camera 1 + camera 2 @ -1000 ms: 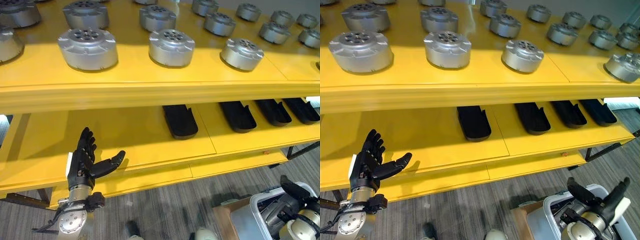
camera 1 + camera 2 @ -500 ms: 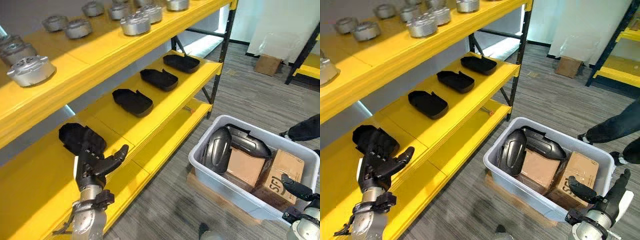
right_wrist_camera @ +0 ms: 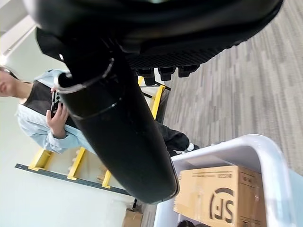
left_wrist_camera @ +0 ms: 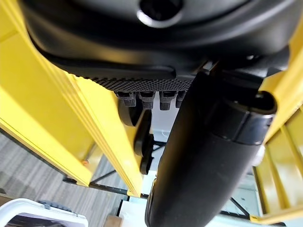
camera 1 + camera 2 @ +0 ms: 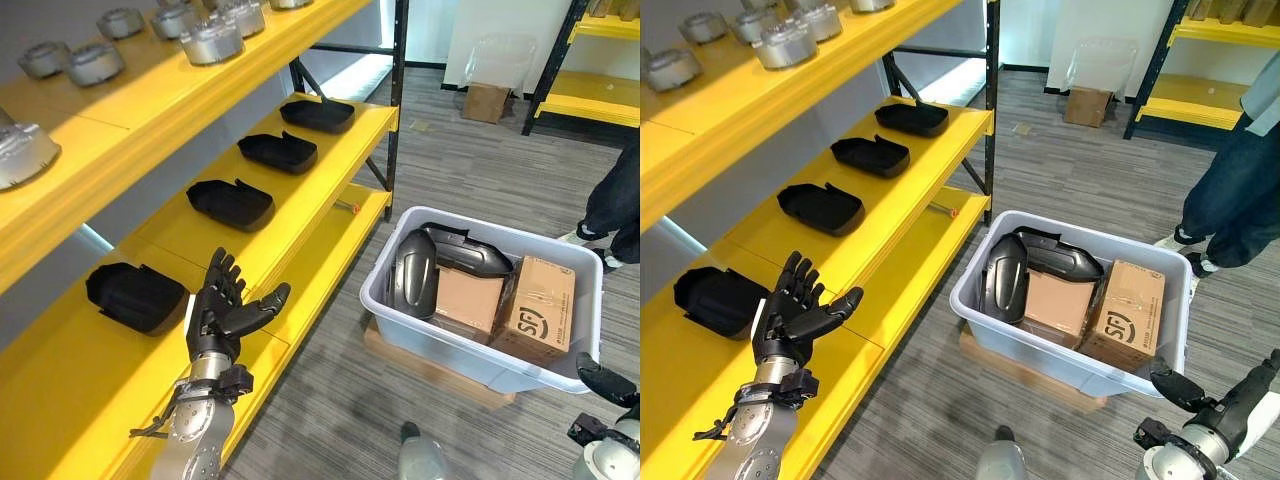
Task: Move parts from the plastic box to the shelf.
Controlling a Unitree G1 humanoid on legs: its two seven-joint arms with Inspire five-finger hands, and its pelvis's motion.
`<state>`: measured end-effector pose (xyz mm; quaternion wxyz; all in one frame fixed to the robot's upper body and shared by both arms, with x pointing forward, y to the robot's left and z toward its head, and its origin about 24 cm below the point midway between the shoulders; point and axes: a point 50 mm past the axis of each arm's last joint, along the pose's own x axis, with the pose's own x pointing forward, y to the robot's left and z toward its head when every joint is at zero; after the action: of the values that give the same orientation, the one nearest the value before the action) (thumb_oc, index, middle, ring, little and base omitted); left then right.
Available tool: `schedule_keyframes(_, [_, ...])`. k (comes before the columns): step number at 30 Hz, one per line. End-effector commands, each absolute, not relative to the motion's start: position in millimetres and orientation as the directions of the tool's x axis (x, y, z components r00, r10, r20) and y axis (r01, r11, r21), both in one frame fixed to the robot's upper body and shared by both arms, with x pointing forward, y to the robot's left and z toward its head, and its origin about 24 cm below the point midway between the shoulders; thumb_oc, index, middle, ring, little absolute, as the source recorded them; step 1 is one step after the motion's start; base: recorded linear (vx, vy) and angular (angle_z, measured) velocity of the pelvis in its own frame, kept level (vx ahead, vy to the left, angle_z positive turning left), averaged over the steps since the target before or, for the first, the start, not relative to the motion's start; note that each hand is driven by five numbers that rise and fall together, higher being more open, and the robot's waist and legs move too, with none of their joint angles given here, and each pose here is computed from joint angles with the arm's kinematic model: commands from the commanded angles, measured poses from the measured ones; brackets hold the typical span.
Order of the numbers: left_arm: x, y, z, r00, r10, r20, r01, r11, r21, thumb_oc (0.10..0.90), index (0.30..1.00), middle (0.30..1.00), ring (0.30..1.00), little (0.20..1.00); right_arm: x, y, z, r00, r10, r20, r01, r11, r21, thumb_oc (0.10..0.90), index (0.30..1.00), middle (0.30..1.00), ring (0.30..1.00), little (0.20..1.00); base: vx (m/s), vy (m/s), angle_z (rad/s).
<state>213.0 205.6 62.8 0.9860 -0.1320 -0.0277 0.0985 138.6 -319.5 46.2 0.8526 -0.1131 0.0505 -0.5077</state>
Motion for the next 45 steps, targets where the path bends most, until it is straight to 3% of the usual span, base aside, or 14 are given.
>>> schedule_keyframes(1, [228, 210, 117, 0.948, 0.145, 0.285, -0.087, 0.975, -0.206, 0.9, 1.0, 1.0, 1.0, 1.0, 163, -324, 97, 0.473, -0.825, 0.309, 0.879, 0.467, -0.099, 0.9, 1.0, 1.0, 1.0, 1.0, -0.12, -0.244, 0.02])
schedule_keyframes(9, [220, 216, 110, 0.925, 0.244, 0.291, -0.18, 0.956, -0.231, 0.9, 1.0, 1.0, 1.0, 1.0, 204, -290, 96, 0.696, -0.656, 0.294, 0.707, 0.698, -0.117, 0.9, 1.0, 1.0, 1.0, 1.0, 0.03, -0.124, -0.48])
schedule_keyframes(19, [208, 230, 107, 0.913, 0.267, 0.307, -0.196, 0.95, -0.245, 0.9, 1.0, 1.0, 1.0, 1.0, 206, -266, 90, 0.76, -0.605, 0.237, 0.635, 0.769, -0.074, 0.9, 1.0, 1.0, 1.0, 1.0, 0.12, -0.023, -0.44])
schedule_keyframes(37, [212, 232, 105, 0.939, 0.211, 0.271, -0.151, 0.962, -0.226, 0.9, 1.0, 1.0, 1.0, 1.0, 206, -253, 84, 0.776, -0.6, 0.195, 0.615, 0.788, -0.024, 0.9, 1.0, 1.0, 1.0, 1.0, 0.12, 0.115, -0.11])
schedule_keyframes(45, [211, 232, 103, 0.948, 0.198, 0.25, -0.147, 0.966, -0.211, 0.9, 1.0, 1.0, 1.0, 1.0, 200, -247, 110, 0.752, -0.509, 0.418, 0.594, 0.799, -0.096, 0.9, 1.0, 1.0, 1.0, 1.0, 0.06, 0.121, -0.17])
